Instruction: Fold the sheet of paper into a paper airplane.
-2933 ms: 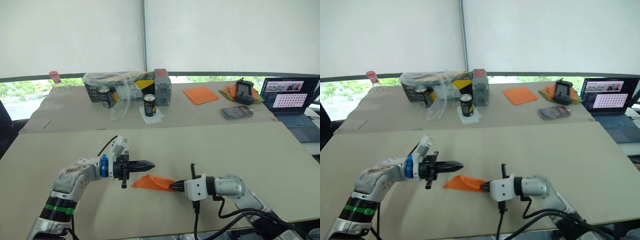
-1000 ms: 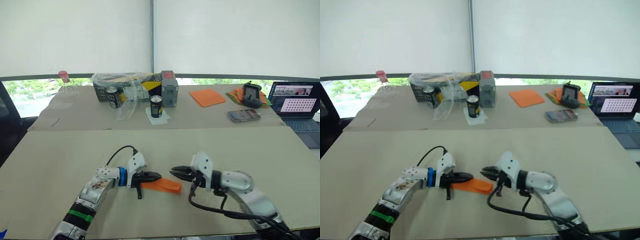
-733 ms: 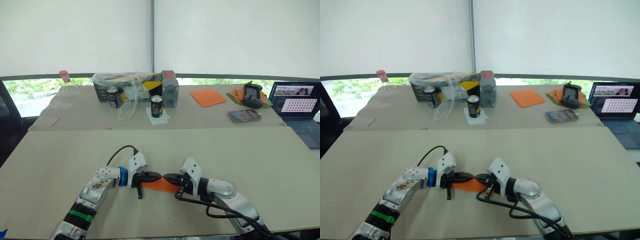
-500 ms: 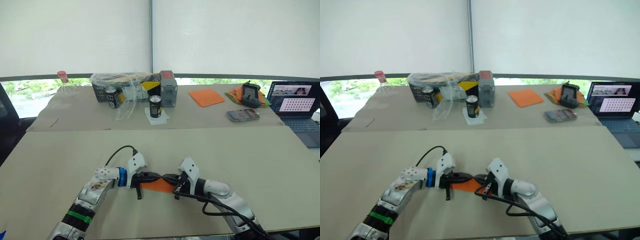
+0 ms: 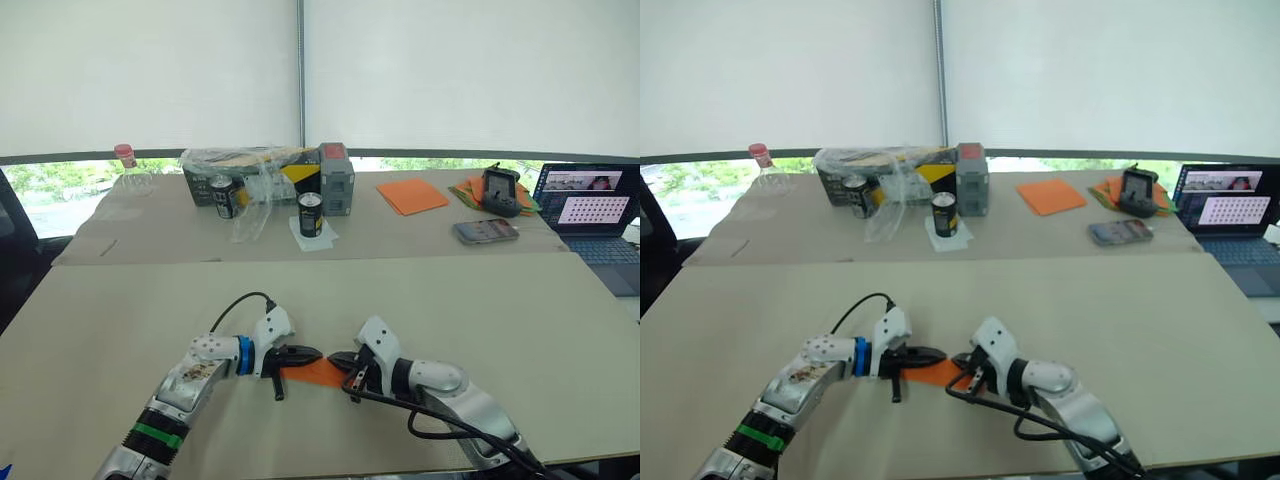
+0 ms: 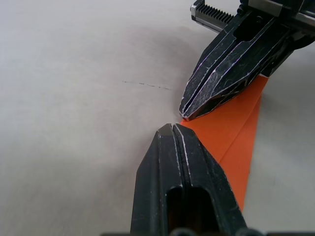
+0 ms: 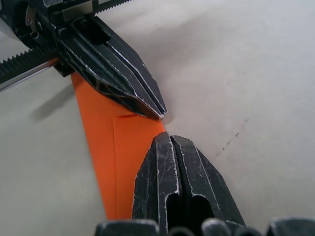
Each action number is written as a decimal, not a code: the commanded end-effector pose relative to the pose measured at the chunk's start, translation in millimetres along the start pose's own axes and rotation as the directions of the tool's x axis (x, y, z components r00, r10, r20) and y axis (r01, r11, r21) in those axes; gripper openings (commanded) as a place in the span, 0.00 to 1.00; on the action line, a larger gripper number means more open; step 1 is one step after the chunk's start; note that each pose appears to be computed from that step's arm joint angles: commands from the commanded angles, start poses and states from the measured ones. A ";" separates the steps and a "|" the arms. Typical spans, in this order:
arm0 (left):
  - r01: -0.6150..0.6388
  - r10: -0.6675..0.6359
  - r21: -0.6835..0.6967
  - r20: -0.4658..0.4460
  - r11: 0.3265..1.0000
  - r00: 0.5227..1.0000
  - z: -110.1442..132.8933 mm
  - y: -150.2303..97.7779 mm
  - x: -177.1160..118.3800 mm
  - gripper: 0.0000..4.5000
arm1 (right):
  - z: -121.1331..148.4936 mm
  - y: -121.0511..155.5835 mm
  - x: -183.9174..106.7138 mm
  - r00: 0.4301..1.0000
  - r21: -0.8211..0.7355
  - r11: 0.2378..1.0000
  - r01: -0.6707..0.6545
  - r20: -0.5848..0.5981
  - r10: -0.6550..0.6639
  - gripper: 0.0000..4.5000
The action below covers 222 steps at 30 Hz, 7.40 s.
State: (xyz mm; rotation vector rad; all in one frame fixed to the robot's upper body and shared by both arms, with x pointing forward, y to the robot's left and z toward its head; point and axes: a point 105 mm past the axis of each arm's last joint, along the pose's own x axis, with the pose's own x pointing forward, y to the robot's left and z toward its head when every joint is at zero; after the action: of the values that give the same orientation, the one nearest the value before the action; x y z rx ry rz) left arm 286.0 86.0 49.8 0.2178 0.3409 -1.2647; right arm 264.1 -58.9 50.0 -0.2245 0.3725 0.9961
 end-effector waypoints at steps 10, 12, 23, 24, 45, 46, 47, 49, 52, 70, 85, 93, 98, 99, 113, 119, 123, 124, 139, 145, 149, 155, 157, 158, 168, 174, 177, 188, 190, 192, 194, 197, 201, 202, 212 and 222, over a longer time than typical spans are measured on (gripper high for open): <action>0.014 -0.022 -0.087 -0.100 0.996 0.995 -34.0 -8.5 5.4 0.00 | -78.8 -0.1 -41.7 0.966 0.394 0.907 0.151 -0.253 -0.051 0.01; 0.013 -0.022 -0.087 -0.098 0.996 0.995 -33.4 -7.8 6.1 0.00 | -81.9 -3.7 -49.4 0.961 0.411 0.893 0.183 -0.265 -0.075 0.01; 0.036 -0.042 -0.088 -0.074 0.995 0.996 -28.8 -10.3 7.8 0.00 | 18.9 -1.7 -55.0 0.990 0.153 0.985 0.076 0.106 -0.093 0.01; 0.042 -0.048 -0.088 -0.068 0.995 0.997 -27.6 -11.3 7.6 0.00 | 23.4 -0.8 -54.1 0.989 0.142 0.987 0.077 0.118 -0.094 0.01; 0.084 -0.093 -0.104 -0.094 0.991 0.991 -21.3 -18.2 -4.3 0.00 | -24.0 9.0 -5.8 0.965 0.254 0.933 0.256 -0.121 -0.232 0.01; 0.079 -0.089 -0.102 -0.095 0.992 0.991 -21.1 -17.1 -4.5 0.00 | -27.4 9.0 -7.2 0.961 0.247 0.931 0.267 -0.136 -0.240 0.01; 0.077 -0.087 -0.102 -0.096 0.992 0.992 -20.8 -16.4 -4.3 0.00 | -33.1 8.4 -9.6 0.954 0.239 0.928 0.287 -0.160 -0.254 0.01; 0.078 -0.088 -0.102 -0.097 0.992 0.991 -20.5 -16.1 -3.9 0.00 | -44.1 6.1 -16.0 0.936 0.221 0.917 0.332 -0.201 -0.290 0.01; 0.084 -0.094 -0.106 -0.097 0.991 0.991 -21.7 -16.6 -2.8 0.00 | -57.6 2.7 -27.8 0.910 0.215 0.896 0.389 -0.240 -0.338 0.01; 0.107 -0.116 -0.102 -0.091 0.989 0.989 -22.4 -17.7 5.6 0.00 | -89.7 -12.3 -81.9 0.825 0.349 0.749 0.563 -0.296 -0.482 0.01; 0.100 -0.107 -0.100 -0.068 0.990 0.992 -17.7 -16.5 10.6 0.00 | 17.5 -16.0 -49.4 0.924 0.016 0.929 0.370 0.100 -0.370 0.01; 0.085 -0.089 -0.094 -0.031 0.992 0.996 -2.1 -15.0 11.9 0.00 | -30.8 4.3 -27.4 0.962 -0.019 0.972 0.236 -0.136 -0.236 0.01; 0.084 -0.085 -0.081 -0.012 0.993 0.996 9.6 -13.4 13.1 0.00 | -41.3 0.5 -26.3 0.949 -0.032 0.967 0.252 -0.187 -0.254 0.01; 0.083 -0.084 -0.083 -0.010 0.993 0.996 10.7 -13.3 13.3 0.00 | -39.4 -1.1 -26.9 0.949 -0.037 0.965 0.260 -0.177 -0.263 0.01; 0.028 -0.024 -0.141 0.026 0.990 0.999 20.3 -9.9 36.9 0.00 | -44.2 -0.8 -27.4 0.937 -0.110 0.957 0.268 -0.199 -0.285 0.01; 0.009 -0.015 -0.153 -0.038 0.988 0.999 2.6 -10.1 33.5 0.00 | 6.6 -11.5 -37.4 0.946 -0.123 0.938 0.324 0.020 -0.324 0.01; 0.012 -0.020 -0.155 -0.049 0.988 0.999 -2.6 -12.0 31.9 0.00 | 34.8 -6.3 -46.2 0.953 -0.094 0.954 0.286 0.130 -0.273 0.01; 0.013 -0.021 -0.157 -0.051 0.988 0.998 -3.5 -12.4 31.9 0.00 | 37.2 -3.9 -47.2 0.957 -0.085 0.959 0.269 0.137 -0.256 0.01; 0.004 -0.019 -0.149 -0.102 0.989 0.995 -9.5 -12.7 31.8 0.00 | -4.6 10.7 -32.4 0.987 0.011 0.987 0.158 -0.038 -0.157 0.01; -0.086 0.055 -0.141 -0.210 0.986 0.976 -20.0 -6.5 20.7 0.00 | -26.9 13.0 -30.6 0.977 0.073 0.988 0.135 -0.176 -0.121 0.01; -0.153 0.116 -0.134 -0.247 0.979 0.962 -28.9 -3.6 11.0 0.00 | -30.1 12.0 -29.6 0.972 0.081 0.987 0.137 -0.202 -0.118 0.01; -0.253 0.208 -0.157 -0.256 0.955 0.944 -40.1 3.7 -3.3 0.00 | -32.2 9.9 -28.0 0.969 0.075 0.988 0.135 -0.220 -0.116 0.01; -0.289 0.240 -0.182 -0.248 0.940 0.938 -42.0 8.4 -7.3 0.00 | -32.0 10.0 -27.3 0.969 0.076 0.988 0.131 -0.220 -0.112 0.01; -0.300 0.250 -0.192 -0.246 0.934 0.936 -42.6 10.0 -8.6 0.00 | -32.2 10.1 -27.2 0.969 0.076 0.989 0.130 -0.221 -0.110 0.01; -0.335 0.304 -0.394 -0.140 0.856 0.942 -31.6 23.0 -23.2 0.00 | -34.5 10.4 -26.8 0.968 0.080 0.990 0.120 -0.232 -0.099 0.01; -0.159 0.332 -0.498 0.280 0.852 0.901 44.7 35.5 -35.0 0.00 | -37.1 12.1 -23.3 0.967 0.092 0.990 0.109 -0.238 -0.084 0.01; -0.145 0.344 -0.489 0.346 0.860 0.873 61.0 38.3 -45.0 0.00 | -37.2 12.5 -22.7 0.968 0.094 0.990 0.103 -0.240 -0.078 0.01; -0.163 0.201 -0.258 0.128 0.952 0.971 17.7 9.0 -26.0 0.00 | -36.4 11.8 -21.3 0.967 0.088 0.991 0.099 -0.243 -0.075 0.01; -0.156 0.186 -0.229 0.114 0.961 0.976 15.8 7.2 -19.7 0.00 | -36.3 11.6 -21.6 0.967 0.087 0.991 0.102 -0.244 -0.078 0.01; -0.145 0.170 -0.204 0.113 0.968 0.979 15.9 5.5 -13.4 0.00 | -36.2 11.5 -22.0 0.966 0.086 0.991 0.105 -0.245 -0.081 0.01; -0.147 0.176 -0.203 0.131 0.968 0.976 18.2 6.6 -10.4 0.00 | -36.4 11.6 -22.6 0.965 0.087 0.990 0.109 -0.247 -0.084 0.01; -0.138 0.159 -0.178 0.109 0.974 0.981 14.5 4.1 -8.3 0.00 | -36.5 11.2 -23.7 0.964 0.088 0.989 0.116 -0.249 -0.091 0.01; -0.166 0.166 -0.095 -0.012 0.981 0.986 -7.3 3.6 -6.0 0.00 | -36.6 10.3 -24.8 0.963 0.086 0.989 0.124 -0.252 -0.099 0.01; -0.174 0.172 -0.080 -0.029 0.982 0.985 -10.4 4.3 -5.8 0.00 | -36.6 10.1 -24.9 0.962 0.086 0.988 0.126 -0.252 -0.101 0.01; -0.139 0.102 -0.083 -0.347 0.987 0.932 -74.0 -12.1 -7.5 0.00 | -37.0 7.9 -28.5 0.958 0.084 0.986 0.147 -0.258 -0.121 0.01; -0.144 0.191 -0.200 0.239 0.969 0.952 41.9 18.2 -38.3 0.00 | 1.7 -14.8 -38.2 0.974 0.016 0.981 0.191 -0.125 -0.187 0.01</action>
State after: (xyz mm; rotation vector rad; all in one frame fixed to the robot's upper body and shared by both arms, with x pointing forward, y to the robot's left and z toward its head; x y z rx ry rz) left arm 294.3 100.7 63.9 -0.0349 0.3321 -1.0461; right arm 248.3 -77.7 65.3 -0.2726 0.4466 0.8572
